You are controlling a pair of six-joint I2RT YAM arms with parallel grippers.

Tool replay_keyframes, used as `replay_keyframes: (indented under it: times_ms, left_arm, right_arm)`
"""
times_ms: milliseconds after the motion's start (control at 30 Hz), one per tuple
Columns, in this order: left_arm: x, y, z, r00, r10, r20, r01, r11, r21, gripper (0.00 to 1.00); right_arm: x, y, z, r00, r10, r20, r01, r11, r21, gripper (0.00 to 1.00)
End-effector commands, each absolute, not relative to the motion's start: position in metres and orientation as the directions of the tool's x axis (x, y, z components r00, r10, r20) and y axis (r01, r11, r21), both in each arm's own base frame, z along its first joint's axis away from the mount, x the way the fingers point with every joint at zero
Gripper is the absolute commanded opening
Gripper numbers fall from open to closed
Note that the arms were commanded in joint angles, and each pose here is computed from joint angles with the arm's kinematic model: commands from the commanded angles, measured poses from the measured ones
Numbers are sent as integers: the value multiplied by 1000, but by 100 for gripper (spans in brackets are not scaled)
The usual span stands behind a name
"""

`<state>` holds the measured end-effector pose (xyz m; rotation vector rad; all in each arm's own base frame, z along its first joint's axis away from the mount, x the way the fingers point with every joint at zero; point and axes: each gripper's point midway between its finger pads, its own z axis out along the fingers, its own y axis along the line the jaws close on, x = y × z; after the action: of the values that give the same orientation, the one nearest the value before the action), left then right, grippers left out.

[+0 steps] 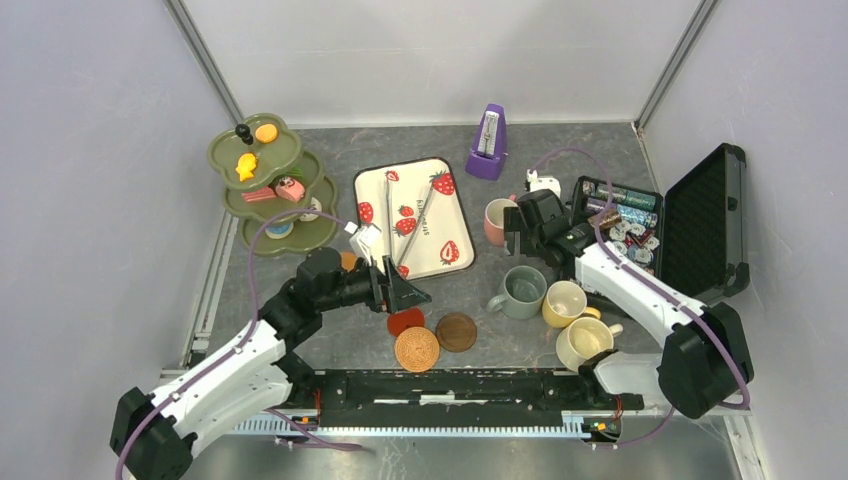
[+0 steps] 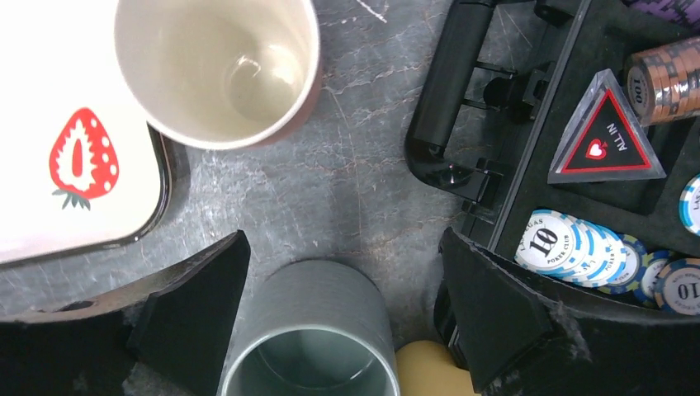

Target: Serve the afternoon tea

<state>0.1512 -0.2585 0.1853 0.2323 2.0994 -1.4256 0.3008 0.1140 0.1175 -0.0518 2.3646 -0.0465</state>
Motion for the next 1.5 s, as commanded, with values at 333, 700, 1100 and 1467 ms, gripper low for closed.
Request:
replay_keyframes:
  times_ms: [333,700,1100,1467]
  left_arm:
    - [167,-259,201,-783,-7,-622,523,533,-665,97]
    - [243,-315,202,-739,-175,-651,381,689,-617,90]
    - [348,-384,188,-598,-232,-767,168,900,-403,84]
    - [386,-412,137,-624,-146,-767,100,959,-264,69]
  right_arm:
    - [350,115,177,-565,-20,-825,0,1000,-24,86]
    - [373,97,178,-509,-126,-852,-16,990,-138,77]
    - [339,58,194,-424,-21,-905,139,986,-88,80]
    - [323,72,201,-342,24,-939,35,999,13,80]
